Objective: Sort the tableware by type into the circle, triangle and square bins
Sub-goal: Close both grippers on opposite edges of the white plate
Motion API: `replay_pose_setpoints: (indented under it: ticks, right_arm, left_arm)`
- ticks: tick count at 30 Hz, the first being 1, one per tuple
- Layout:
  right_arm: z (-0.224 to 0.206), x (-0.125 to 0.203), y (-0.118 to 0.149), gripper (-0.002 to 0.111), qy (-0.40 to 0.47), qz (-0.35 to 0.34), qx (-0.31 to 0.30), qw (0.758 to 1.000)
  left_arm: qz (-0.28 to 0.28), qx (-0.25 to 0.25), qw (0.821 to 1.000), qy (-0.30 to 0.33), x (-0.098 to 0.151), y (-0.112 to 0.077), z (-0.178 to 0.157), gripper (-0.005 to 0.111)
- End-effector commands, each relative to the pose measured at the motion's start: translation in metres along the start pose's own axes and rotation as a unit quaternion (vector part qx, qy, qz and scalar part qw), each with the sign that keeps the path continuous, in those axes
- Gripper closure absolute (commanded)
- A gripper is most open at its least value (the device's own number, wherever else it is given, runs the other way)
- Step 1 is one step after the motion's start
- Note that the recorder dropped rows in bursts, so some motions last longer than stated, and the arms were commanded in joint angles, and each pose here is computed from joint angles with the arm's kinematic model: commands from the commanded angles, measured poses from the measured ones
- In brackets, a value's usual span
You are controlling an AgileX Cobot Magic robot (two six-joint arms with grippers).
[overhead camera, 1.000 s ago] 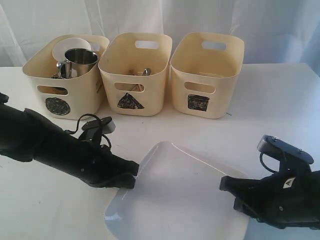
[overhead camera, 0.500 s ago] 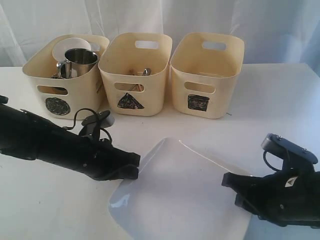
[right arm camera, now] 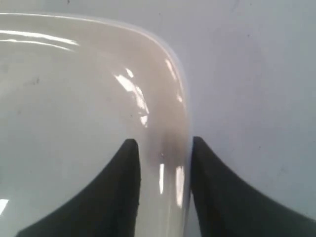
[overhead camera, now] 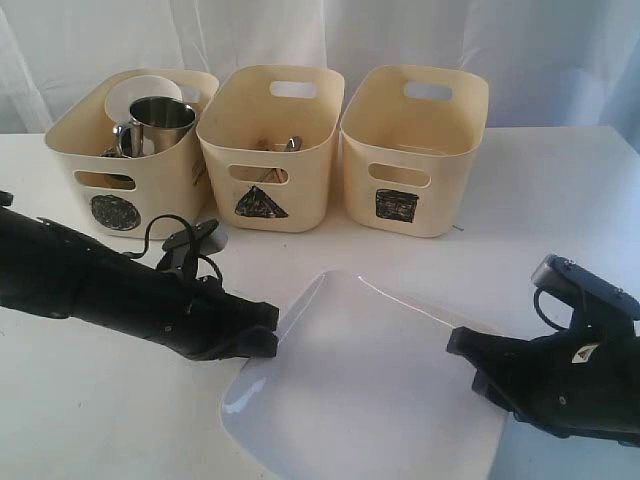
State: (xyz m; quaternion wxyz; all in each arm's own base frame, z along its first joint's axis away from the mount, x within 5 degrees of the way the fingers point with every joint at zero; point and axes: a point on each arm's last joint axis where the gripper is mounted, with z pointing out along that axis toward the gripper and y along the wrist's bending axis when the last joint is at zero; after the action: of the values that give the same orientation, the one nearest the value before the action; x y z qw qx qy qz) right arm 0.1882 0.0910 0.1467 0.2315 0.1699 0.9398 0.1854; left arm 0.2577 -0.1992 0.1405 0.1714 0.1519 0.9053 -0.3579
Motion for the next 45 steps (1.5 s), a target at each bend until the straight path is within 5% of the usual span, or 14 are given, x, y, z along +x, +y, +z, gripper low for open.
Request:
replay_pose_setpoints:
  ticks: [1,3,30,39,45]
  right_arm:
    - [-0.001,-0.001,0.005,0.095,-0.004,-0.003,-0.009,1.0]
    - [-0.001,-0.001,0.005,0.108,-0.004,-0.003,-0.009,1.0]
    - [-0.024,-0.013,0.02,0.108,-0.047,-0.057,-0.054,0.996]
    - [-0.024,-0.013,0.02,0.108,-0.044,-0.056,-0.054,0.996]
    - [-0.033,-0.022,0.032,0.108,-0.063,-0.066,-0.076,0.993]
  left_arm:
    - [-0.007,0.103,0.994,0.03,0.007,-0.027,0.0,0.107]
    - [-0.007,0.103,0.994,0.03,0.007,-0.027,0.0,0.107]
    - [0.005,0.091,0.995,0.035,0.008,-0.025,0.001,0.107]
    - [0.029,0.118,0.992,0.032,0.008,-0.03,0.0,0.107]
    - [0.042,0.183,0.982,-0.01,-0.006,-0.044,-0.005,0.107]
